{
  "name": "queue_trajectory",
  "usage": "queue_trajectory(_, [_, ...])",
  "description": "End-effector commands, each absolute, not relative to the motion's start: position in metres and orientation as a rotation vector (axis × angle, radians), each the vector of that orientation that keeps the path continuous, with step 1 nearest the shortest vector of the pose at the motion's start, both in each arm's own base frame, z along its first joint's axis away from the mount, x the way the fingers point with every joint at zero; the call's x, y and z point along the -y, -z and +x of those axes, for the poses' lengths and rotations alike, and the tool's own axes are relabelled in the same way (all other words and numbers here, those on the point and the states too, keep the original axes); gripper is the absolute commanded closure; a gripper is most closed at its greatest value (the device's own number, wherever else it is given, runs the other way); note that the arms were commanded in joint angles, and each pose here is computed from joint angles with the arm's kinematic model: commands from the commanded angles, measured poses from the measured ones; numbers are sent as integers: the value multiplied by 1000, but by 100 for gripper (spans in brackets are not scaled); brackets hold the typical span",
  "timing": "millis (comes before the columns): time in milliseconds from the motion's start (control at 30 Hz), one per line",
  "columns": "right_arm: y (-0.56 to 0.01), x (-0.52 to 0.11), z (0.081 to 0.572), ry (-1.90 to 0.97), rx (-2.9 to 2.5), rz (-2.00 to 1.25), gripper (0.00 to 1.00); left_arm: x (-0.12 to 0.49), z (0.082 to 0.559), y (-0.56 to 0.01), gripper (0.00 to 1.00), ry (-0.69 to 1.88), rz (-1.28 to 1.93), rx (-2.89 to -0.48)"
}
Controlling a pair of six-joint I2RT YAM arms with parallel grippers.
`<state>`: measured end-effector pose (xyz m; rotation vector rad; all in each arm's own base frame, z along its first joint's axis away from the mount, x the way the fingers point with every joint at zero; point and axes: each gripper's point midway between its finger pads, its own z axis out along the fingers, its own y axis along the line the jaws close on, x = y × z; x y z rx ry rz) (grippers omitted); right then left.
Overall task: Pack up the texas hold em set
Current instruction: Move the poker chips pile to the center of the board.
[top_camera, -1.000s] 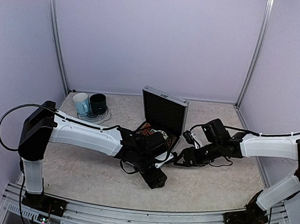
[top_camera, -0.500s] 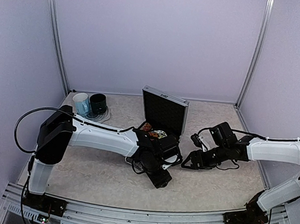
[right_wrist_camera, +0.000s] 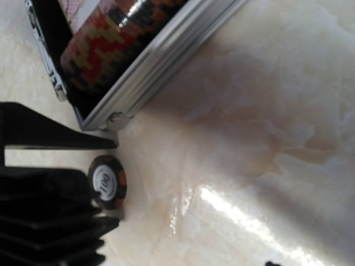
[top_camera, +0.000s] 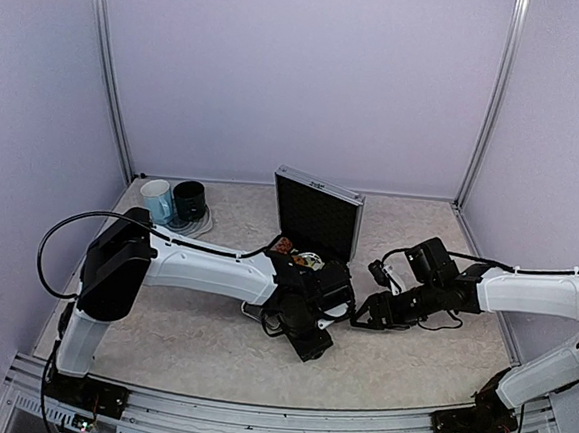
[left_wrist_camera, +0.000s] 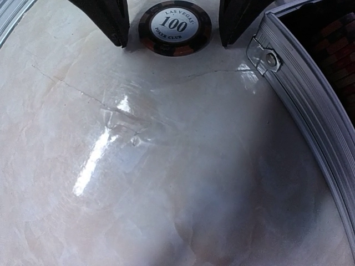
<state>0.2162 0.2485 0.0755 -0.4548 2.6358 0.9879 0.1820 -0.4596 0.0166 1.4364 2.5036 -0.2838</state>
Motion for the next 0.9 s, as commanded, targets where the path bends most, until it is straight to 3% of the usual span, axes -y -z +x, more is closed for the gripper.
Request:
queue_trajectory(0, [-81,-249,217,-1011,-2603,-467,34,444,173,6,47,179,1494,-2548])
queue_trajectory(333, [-83,-250,217,-1026,-2596,-468,35,413,156,9,57,148,1512,-2563])
queue_trajectory(867, [-82,-255,216,-1060,-2607,-474,37,414,155,-14,58,216,1465,-2498])
